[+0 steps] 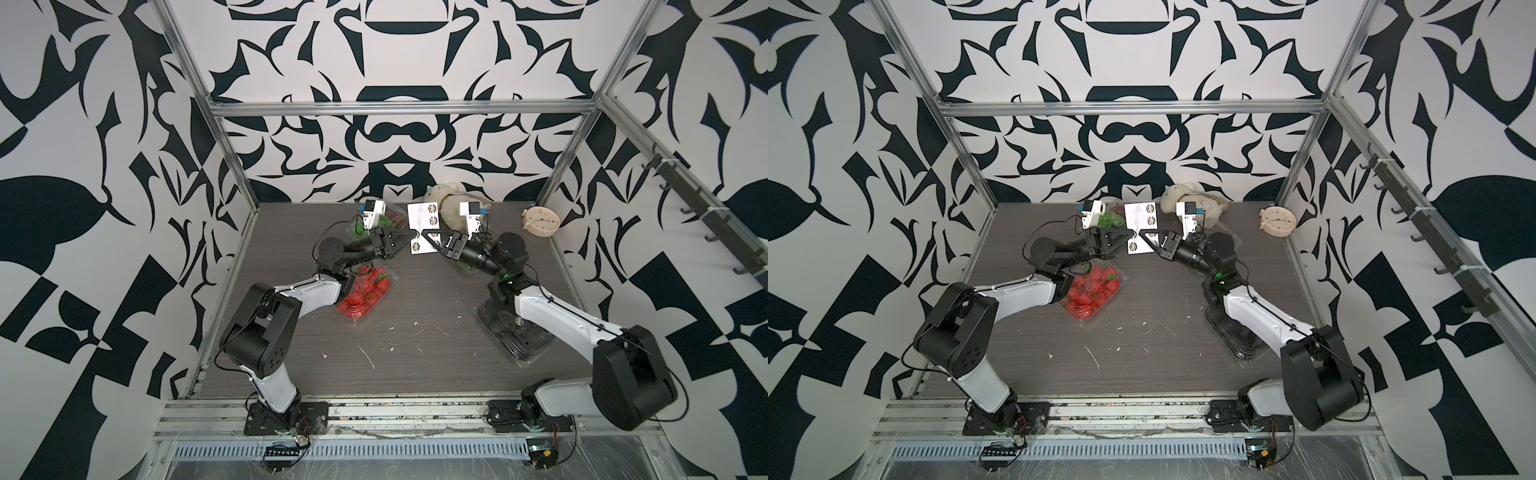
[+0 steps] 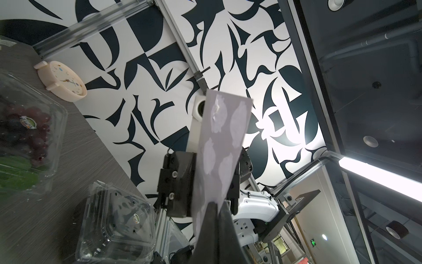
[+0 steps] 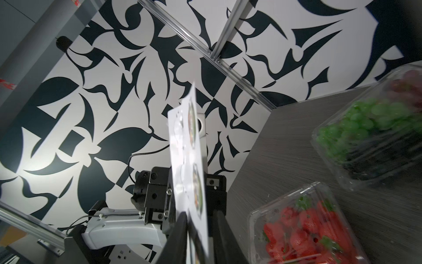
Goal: Label fruit boxes
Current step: Adjust the label sticker.
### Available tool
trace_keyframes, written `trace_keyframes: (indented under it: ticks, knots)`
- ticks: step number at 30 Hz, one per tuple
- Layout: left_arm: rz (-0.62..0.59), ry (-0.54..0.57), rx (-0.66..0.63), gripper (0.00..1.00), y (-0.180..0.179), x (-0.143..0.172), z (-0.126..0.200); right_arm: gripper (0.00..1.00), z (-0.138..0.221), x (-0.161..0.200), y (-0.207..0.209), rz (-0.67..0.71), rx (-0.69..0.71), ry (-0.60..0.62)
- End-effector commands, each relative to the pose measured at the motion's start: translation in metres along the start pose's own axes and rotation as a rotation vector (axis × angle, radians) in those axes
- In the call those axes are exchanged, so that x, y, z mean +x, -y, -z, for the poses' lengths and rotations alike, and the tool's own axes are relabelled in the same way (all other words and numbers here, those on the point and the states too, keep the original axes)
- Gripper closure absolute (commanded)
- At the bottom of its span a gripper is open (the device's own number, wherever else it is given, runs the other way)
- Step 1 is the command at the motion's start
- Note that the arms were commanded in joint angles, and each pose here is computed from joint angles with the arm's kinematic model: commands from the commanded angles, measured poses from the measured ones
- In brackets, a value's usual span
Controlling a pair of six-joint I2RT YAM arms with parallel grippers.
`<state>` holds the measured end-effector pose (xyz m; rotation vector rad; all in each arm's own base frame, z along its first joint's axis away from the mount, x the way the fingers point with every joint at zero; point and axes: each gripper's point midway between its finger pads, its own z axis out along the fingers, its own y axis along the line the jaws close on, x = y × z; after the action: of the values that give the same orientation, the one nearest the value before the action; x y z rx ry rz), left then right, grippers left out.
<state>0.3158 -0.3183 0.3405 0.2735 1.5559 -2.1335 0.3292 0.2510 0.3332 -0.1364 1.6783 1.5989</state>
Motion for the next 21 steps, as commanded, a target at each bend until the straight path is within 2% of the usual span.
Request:
trace_keyframes:
  ticks: [1,6,9,13,16,21]
  knots:
    - [-0.037,0.01,0.003,1.0,0.004,-0.003,0.008,0.73,0.022,-0.017,-0.017,0.12,0.065,0.058]
    - [-0.042,0.004,-0.004,1.0,-0.001,-0.002,0.008,0.69,0.043,-0.025,-0.039,0.238,0.159,0.077]
    - [-0.042,0.003,-0.006,1.0,-0.004,-0.002,0.008,0.68,0.044,-0.029,-0.054,0.259,0.153,0.076]
    - [-0.049,-0.001,-0.003,1.0,-0.002,-0.001,0.008,0.68,0.024,-0.02,-0.061,0.248,0.12,0.008]
    - [-0.05,-0.005,-0.002,1.0,0.0,0.0,0.008,0.74,0.006,-0.012,-0.062,0.239,0.102,-0.034]
    - [-0.054,-0.014,0.003,1.0,0.003,0.003,0.008,0.74,-0.015,-0.007,-0.06,0.232,0.094,-0.069]
